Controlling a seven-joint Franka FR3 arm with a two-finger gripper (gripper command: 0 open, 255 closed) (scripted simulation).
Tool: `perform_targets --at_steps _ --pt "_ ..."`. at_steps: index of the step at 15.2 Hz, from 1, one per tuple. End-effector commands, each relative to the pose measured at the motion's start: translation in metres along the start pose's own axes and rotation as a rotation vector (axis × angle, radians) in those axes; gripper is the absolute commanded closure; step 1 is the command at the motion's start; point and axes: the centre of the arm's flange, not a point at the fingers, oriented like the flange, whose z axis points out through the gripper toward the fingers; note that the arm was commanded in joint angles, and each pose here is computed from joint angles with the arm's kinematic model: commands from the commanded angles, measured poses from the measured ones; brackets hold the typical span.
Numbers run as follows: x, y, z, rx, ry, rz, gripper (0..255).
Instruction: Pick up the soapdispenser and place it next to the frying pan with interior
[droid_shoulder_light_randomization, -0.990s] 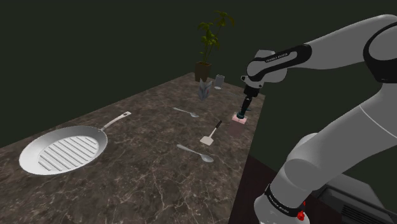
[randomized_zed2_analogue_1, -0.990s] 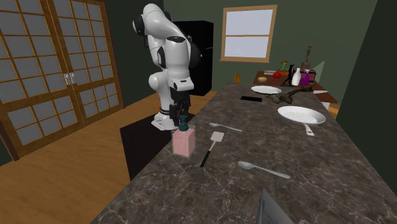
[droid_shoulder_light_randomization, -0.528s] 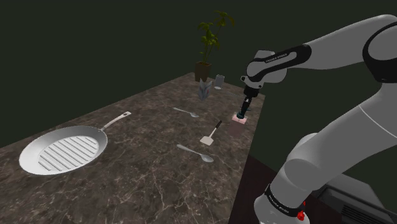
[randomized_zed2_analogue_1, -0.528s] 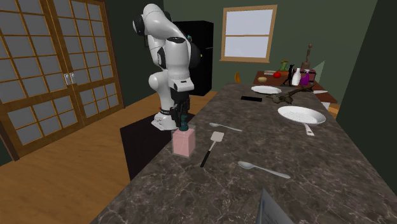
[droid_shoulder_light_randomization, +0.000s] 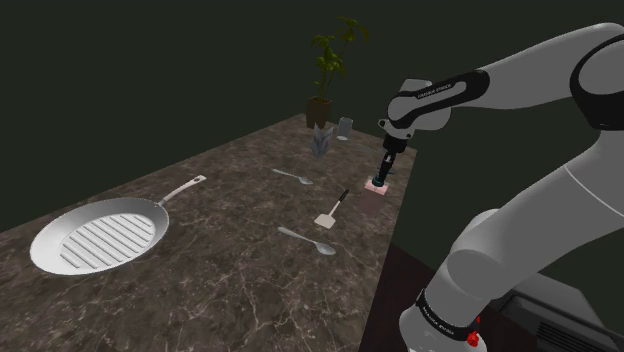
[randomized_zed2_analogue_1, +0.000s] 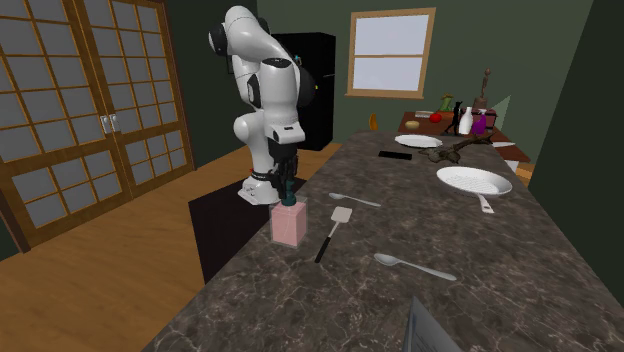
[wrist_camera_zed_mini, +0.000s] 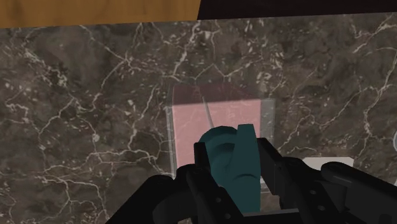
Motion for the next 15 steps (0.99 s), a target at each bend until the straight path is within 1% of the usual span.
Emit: perform_targets --at_steps 1,15 --pt "0.000 0.000 0.000 0.001 -0.001 0.000 255" --pt "0.001 -0.003 -0.074 0.001 -0.001 0.000 255"
